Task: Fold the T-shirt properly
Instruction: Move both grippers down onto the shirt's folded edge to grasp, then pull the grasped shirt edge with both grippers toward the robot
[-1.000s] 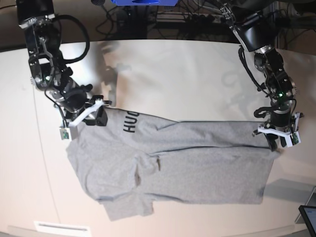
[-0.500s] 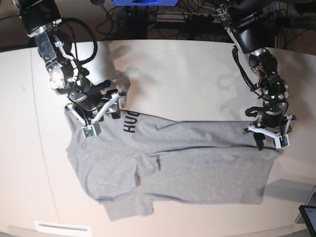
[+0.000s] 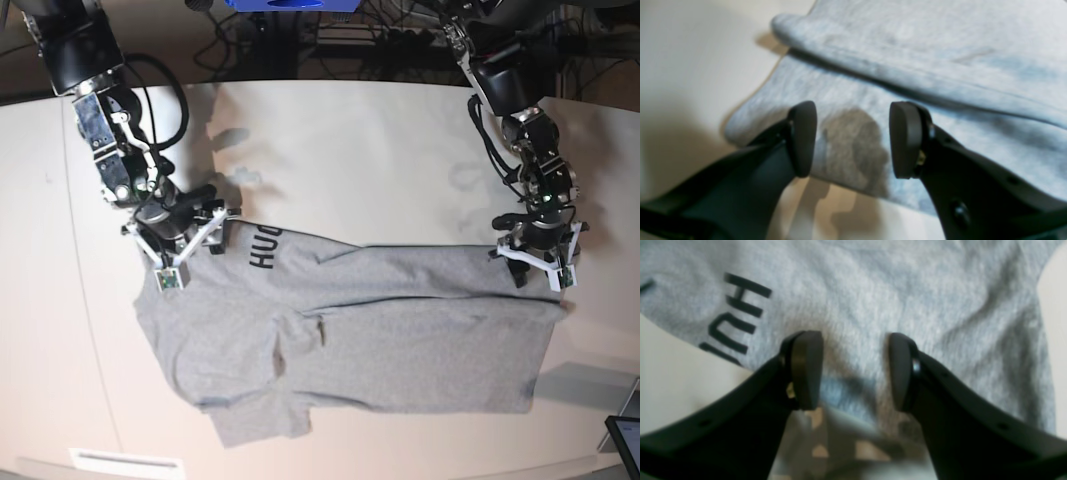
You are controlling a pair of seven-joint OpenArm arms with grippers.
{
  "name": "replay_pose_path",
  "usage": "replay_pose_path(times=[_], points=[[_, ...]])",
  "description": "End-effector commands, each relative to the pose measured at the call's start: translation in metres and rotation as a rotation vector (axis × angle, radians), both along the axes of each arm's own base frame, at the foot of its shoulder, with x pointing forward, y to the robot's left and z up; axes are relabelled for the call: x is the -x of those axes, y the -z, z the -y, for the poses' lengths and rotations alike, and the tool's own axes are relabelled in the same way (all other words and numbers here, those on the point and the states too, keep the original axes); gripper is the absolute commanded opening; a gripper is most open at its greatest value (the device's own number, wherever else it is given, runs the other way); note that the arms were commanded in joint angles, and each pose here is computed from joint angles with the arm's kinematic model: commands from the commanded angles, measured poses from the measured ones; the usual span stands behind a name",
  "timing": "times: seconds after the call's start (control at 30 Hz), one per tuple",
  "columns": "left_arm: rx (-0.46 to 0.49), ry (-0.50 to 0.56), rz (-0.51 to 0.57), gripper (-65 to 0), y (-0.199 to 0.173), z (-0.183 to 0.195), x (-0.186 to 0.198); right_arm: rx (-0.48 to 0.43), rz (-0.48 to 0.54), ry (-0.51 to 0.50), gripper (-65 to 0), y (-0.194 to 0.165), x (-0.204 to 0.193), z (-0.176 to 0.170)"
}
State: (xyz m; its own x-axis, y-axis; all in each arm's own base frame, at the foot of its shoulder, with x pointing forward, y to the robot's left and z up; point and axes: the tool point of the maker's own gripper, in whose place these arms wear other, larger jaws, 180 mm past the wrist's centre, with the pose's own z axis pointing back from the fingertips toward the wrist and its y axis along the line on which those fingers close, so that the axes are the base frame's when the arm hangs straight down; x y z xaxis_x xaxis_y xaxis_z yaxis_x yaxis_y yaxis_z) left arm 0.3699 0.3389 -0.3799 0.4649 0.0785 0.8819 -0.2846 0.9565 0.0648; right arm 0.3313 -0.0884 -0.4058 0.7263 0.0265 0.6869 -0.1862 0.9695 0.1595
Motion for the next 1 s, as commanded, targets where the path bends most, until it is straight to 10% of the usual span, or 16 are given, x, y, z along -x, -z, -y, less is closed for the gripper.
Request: replay_pose_path(times=[0.0, 0.97], points=[[-0.032, -0.004, 0.058, -30.7, -0.021, -0.011, -0.010, -0.003, 0.027, 0.003, -33.8, -0.006, -0.006, 0.001], [-0.184, 0.082, -0.174, -30.7, 0.031, -0.027, 0.092, 0.016, -0.135, -0.005, -34.0, 0.045, 0.083, 0.012]])
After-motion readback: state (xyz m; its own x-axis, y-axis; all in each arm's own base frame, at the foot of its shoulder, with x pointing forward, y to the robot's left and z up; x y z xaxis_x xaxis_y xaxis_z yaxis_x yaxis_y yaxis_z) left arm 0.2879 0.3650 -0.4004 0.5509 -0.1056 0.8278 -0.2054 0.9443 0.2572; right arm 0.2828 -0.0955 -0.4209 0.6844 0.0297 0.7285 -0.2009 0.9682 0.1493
